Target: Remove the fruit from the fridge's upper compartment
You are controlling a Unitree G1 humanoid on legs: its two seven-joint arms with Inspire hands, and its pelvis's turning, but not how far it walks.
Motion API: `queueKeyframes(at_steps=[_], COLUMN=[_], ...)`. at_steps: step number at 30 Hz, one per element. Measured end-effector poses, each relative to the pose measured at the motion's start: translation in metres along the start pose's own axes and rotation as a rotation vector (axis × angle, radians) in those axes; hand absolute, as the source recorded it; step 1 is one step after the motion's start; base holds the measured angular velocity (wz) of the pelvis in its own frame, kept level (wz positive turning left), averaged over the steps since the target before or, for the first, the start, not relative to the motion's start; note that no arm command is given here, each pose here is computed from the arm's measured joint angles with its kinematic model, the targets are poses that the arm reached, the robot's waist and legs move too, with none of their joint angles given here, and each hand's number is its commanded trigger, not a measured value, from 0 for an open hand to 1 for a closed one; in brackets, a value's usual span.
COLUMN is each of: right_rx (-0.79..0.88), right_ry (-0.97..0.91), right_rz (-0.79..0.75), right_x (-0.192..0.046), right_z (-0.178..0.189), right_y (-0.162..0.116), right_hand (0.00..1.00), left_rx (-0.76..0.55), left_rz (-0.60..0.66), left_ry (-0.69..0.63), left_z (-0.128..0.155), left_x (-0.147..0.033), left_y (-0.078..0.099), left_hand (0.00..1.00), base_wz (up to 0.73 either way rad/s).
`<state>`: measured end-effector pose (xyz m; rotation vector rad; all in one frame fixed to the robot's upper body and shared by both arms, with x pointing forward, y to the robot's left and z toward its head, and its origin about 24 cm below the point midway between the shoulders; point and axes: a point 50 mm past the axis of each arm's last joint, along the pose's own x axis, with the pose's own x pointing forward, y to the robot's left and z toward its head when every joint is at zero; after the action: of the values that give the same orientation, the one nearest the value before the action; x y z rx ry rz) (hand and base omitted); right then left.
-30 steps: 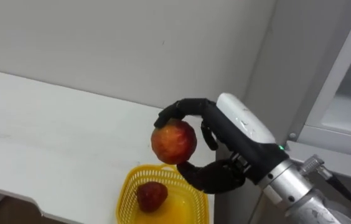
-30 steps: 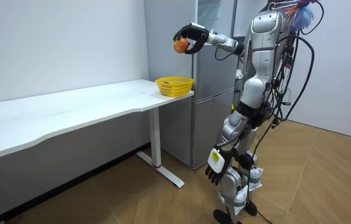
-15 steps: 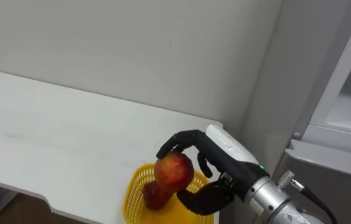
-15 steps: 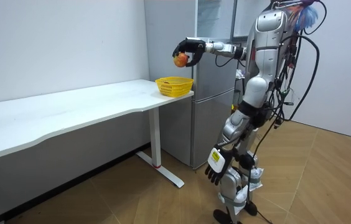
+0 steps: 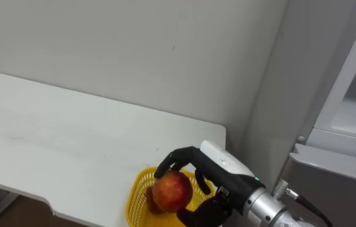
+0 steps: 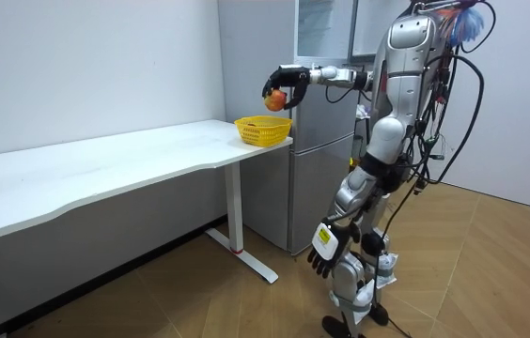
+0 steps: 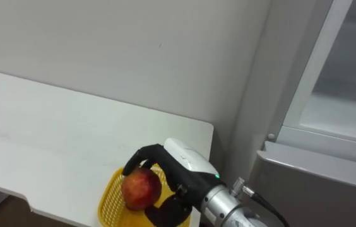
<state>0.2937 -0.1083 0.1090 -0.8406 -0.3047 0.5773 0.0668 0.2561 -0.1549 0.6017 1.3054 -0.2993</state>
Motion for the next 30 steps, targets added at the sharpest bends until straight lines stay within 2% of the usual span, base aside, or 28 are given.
queueKeyframes(at_steps=[12,30], right_rx=[-0.045,-0.069], right_ry=[0.022,0.013], right_rz=[0.02,-0.016], right_x=[0.001,-0.001], right_z=[-0.003,0.002], right_y=[0.002,-0.009], right_hand=[0.0,0.0], left_rx=[0.0,0.013], left_rz=[-0.012,0.009], left_ry=[-0.008,-0.005], left_z=[0.002,0.001], left_x=[0.0,0.0], left_y=[-0.002,-0.002], left_hand=[0.0,0.0], base_wz=[0.05,0.0])
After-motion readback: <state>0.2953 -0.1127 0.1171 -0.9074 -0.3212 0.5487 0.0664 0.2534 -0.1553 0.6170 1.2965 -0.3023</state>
